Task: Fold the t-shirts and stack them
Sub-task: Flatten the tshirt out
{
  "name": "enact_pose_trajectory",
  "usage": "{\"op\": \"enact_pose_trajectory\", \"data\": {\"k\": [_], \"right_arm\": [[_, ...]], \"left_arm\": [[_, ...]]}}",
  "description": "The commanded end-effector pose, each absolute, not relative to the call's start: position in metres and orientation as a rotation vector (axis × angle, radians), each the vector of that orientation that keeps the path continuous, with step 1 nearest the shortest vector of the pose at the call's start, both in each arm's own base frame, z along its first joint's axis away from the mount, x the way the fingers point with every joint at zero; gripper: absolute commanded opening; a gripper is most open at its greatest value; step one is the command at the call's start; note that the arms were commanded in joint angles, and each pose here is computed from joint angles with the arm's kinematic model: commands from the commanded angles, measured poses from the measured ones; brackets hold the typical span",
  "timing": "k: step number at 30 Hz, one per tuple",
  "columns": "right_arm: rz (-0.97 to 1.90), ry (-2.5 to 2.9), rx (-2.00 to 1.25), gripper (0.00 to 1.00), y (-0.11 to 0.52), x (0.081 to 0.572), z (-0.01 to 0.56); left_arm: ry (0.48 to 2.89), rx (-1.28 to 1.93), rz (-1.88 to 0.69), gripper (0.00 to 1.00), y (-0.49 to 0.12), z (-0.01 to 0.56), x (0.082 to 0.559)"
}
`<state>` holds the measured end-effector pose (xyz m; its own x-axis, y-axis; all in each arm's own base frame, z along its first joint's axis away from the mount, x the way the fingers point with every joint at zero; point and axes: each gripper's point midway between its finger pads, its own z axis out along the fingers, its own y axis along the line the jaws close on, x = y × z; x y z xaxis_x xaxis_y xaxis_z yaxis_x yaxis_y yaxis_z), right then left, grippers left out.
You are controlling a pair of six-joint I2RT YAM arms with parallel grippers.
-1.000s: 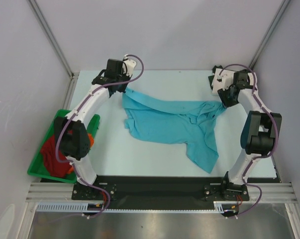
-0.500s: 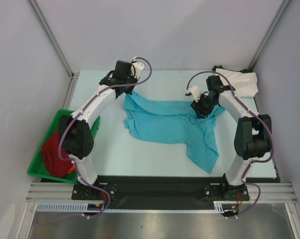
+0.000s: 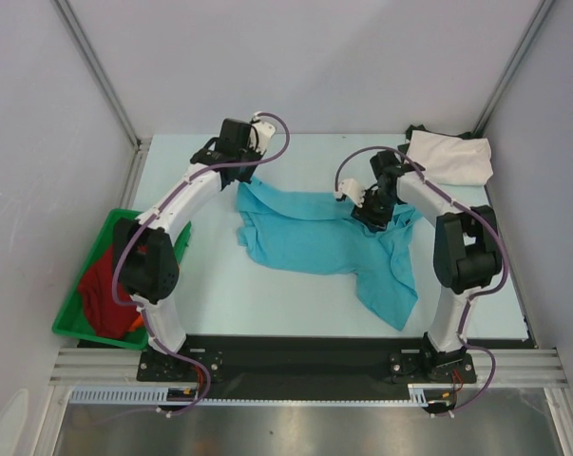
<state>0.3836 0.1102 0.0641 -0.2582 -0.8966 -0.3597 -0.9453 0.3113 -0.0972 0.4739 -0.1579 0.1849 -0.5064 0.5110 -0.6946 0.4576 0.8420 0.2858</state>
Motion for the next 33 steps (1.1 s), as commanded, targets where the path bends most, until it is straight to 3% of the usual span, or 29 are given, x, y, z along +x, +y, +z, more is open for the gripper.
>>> {"op": "enact_pose_trajectory", "data": {"k": [1, 23, 33], "right_arm": [[0.13, 2.171, -1.809, 0.46, 0.108, 0.391, 0.065], [0.285, 2.263, -2.178, 0.47, 0.098, 0.352, 0.056], [0.202, 2.231, -2.168, 0.46, 0.102, 0.366, 0.045]], "left_arm": [[2.136, 0.681, 0.1, 0.0, -0.156, 0.2, 0.477], [2.142, 0.674, 0.122, 0.0, -0.154, 0.196, 0.48], [2.139, 0.678, 0.131, 0.01, -0.157, 0.196, 0.483]]}}
